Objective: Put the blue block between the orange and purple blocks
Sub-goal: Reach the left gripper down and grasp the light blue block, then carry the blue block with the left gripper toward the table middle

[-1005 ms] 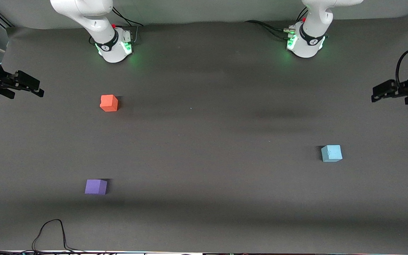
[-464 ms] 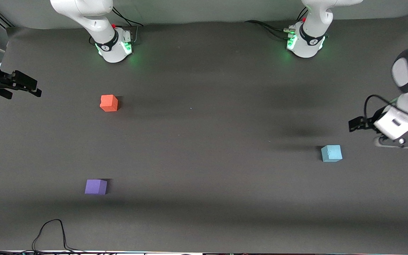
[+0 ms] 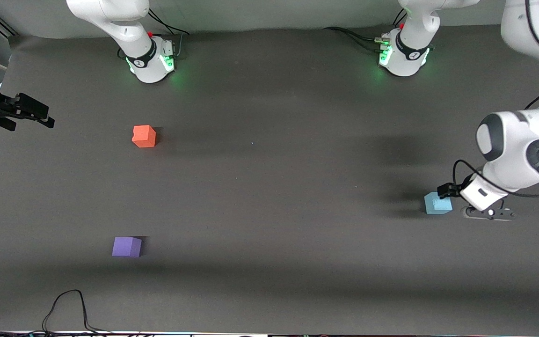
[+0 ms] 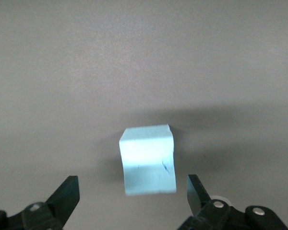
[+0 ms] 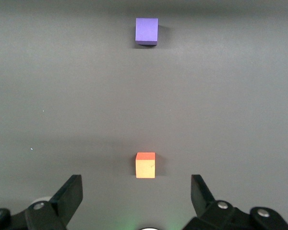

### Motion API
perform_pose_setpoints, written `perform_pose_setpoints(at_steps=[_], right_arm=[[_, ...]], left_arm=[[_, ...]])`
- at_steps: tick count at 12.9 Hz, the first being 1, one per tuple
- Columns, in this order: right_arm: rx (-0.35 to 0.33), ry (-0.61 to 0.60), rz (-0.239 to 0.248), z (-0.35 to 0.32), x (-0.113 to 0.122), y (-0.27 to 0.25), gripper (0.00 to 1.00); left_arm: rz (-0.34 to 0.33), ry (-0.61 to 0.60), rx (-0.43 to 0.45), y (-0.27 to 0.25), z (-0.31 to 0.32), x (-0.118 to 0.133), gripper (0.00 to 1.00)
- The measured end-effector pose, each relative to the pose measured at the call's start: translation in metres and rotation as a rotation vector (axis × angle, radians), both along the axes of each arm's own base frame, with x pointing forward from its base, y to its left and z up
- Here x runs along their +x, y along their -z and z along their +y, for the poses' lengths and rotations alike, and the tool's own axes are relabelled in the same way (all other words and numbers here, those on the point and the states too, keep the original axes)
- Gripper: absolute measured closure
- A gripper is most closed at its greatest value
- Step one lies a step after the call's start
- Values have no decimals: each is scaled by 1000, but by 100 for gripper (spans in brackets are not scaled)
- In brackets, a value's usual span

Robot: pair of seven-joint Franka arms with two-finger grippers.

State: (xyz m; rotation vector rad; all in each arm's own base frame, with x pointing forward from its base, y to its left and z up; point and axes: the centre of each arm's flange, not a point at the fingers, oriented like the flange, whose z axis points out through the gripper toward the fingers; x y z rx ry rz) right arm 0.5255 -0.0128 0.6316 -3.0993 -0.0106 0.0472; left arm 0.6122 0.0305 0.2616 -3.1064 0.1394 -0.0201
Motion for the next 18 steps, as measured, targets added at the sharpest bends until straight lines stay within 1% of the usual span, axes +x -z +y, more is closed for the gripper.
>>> perform_pose_setpoints(at_steps=[2, 4, 7, 8, 9, 10, 12, 13, 14, 15, 16, 18], right_arm=[[0, -1, 0, 1, 0, 0, 0], [0, -2, 0, 1, 0, 0, 0], [0, -2, 0, 1, 0, 0, 0], [0, -2, 0, 1, 0, 0, 0], [0, -2, 0, 1, 0, 0, 0], [0, -2, 0, 1, 0, 0, 0], [0, -2, 0, 1, 0, 0, 0], [0, -1, 1, 1, 0, 0, 0], [0, 0, 3, 0, -1, 0, 0], [0, 1, 7, -1, -1, 0, 0], [1, 3, 9, -2, -1, 0, 0], [1, 5, 11, -3, -2, 0, 0]], left_arm=[[-15, 3, 2, 34, 0, -1, 0], [-12, 5, 2, 57, -1, -5, 0], [-2, 6, 1, 66, -2, -6, 0], [-2, 6, 1, 66, -2, -6, 7], [-2, 4, 1, 66, -2, -6, 7], [-2, 3, 1, 66, -2, -6, 17], [-4, 3, 1, 66, -2, -5, 43], [-7, 3, 1, 64, -2, -4, 45], [-6, 2, 1, 61, -2, -2, 45], [11, 0, 1, 53, 0, 2, 45], [42, -5, 1, 36, 2, 9, 45], [110, -15, -1, -21, 7, 23, 45]])
